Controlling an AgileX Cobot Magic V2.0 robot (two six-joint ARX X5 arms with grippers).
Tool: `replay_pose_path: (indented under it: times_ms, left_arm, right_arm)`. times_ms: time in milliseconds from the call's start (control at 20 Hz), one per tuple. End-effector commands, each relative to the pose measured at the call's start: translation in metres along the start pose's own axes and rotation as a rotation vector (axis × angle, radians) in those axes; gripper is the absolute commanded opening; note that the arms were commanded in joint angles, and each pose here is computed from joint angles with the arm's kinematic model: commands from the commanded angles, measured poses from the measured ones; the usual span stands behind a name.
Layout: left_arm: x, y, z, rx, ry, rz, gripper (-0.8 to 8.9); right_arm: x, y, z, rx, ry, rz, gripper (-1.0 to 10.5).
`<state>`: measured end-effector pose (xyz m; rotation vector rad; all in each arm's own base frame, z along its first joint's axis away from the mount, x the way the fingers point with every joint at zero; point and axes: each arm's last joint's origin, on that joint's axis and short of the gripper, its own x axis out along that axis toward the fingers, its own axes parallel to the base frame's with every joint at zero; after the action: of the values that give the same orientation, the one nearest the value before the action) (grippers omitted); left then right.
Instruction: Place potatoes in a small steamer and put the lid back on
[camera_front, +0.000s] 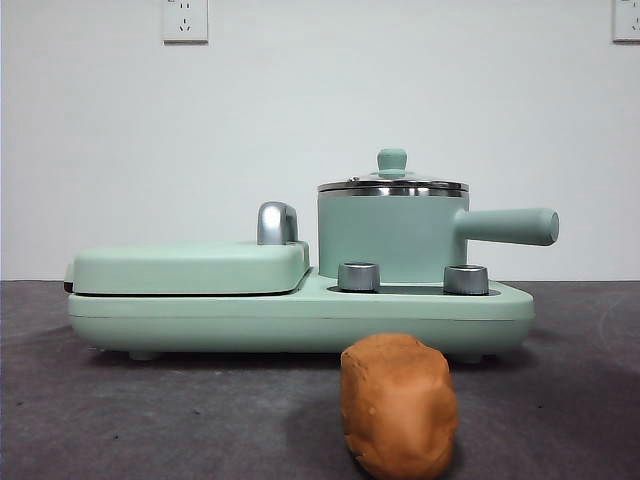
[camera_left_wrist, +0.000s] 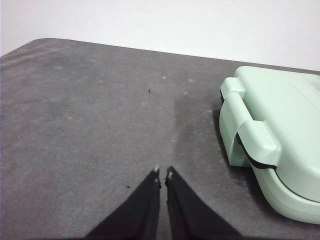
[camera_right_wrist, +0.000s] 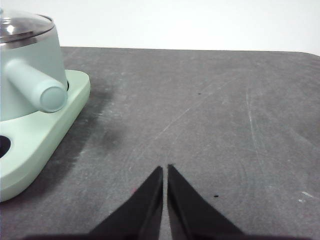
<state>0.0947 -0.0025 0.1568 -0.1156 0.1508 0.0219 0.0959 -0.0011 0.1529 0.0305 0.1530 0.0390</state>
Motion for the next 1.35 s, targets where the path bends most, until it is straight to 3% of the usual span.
replay_pose_path:
  times_ms: [50,300,600,750,1050,1350]
  left_arm:
    - [0.002,0.001,-0.007,-0.007,0.023,0.006,0.24]
    - [0.002,0.001,-0.007,-0.157,0.022,0.008,0.24]
    - [0.002,0.000,-0.001,-0.126,-0.031,-0.002,0.24]
    - [0.001,-0.001,0.003,-0.174,-0.075,-0.017,0.24]
    - [-0.003,-0.009,0.014,-0.263,-0.053,-0.238,0.16]
    - [-0.011,-0.016,0.028,-0.389,0.050,-0.362,0.16]
  right_arm:
    - [0.000,0.000,-0.001,-0.006,-0.004,0.002,0.1]
    - [0.000,0.000,-0.001,0.082,-0.002,0.007,0.1]
    - [0.000,0.000,0.002,0.205,-0.032,0.018,0.1]
    - [0.000,0.002,0.007,0.232,-0.066,0.070,0.1]
    - [-0.008,0.005,0.024,0.290,-0.078,0.156,0.1]
    - [-0.023,0.007,0.056,0.368,-0.107,0.176,0.1]
